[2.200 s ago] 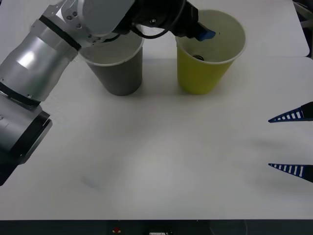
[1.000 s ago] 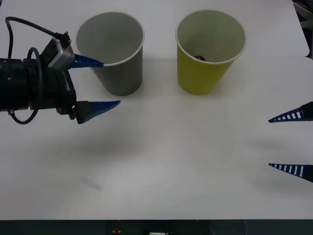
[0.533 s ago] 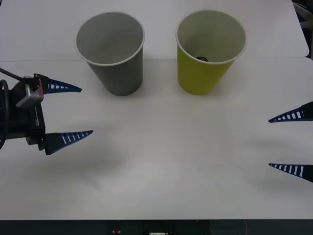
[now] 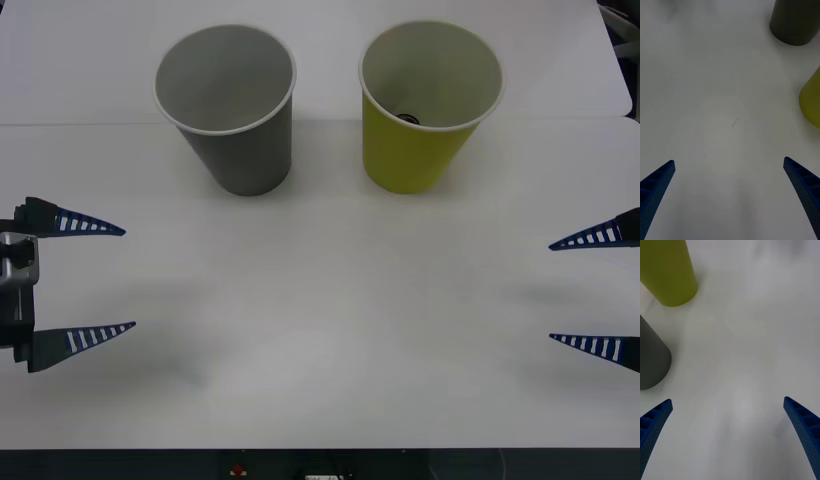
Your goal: Put the can into the green bin and the plastic bottle into the gray bin
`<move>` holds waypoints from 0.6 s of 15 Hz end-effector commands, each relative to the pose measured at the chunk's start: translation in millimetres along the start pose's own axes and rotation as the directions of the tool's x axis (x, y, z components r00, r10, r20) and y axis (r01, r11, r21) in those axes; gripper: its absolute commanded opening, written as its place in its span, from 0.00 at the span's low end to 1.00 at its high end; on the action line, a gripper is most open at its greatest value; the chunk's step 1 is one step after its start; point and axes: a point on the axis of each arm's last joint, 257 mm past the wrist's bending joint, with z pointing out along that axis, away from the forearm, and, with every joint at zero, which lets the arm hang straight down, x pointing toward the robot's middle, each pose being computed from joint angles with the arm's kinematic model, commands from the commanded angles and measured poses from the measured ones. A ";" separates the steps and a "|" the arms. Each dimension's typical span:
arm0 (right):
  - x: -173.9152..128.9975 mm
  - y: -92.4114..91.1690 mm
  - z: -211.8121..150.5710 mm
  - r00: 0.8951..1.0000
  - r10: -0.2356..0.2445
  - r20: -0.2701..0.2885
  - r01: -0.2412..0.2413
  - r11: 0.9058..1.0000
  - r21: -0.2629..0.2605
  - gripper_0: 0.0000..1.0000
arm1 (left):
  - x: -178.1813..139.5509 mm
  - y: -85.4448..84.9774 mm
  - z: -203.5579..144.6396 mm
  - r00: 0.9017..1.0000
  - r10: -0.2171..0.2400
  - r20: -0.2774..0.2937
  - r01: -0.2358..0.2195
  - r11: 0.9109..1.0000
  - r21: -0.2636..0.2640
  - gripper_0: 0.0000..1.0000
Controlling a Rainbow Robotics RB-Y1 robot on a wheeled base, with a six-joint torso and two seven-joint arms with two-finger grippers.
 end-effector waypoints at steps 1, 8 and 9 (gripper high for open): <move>0.0 0.0 0.0 1.000 0.000 0.000 0.000 1.000 0.000 1.00 | 5.8 -10.2 -7.5 1.000 0.005 0.006 -0.005 1.000 0.008 1.00; 0.0 0.0 0.0 1.000 0.000 0.000 0.000 1.000 0.000 1.00 | 18.9 -26.2 -15.0 1.000 -0.011 -0.010 0.011 1.000 0.019 1.00; 0.0 0.0 0.0 1.000 0.000 0.000 0.000 1.000 0.000 1.00 | 19.2 -28.1 -15.1 1.000 -0.016 -0.010 0.016 1.000 0.023 1.00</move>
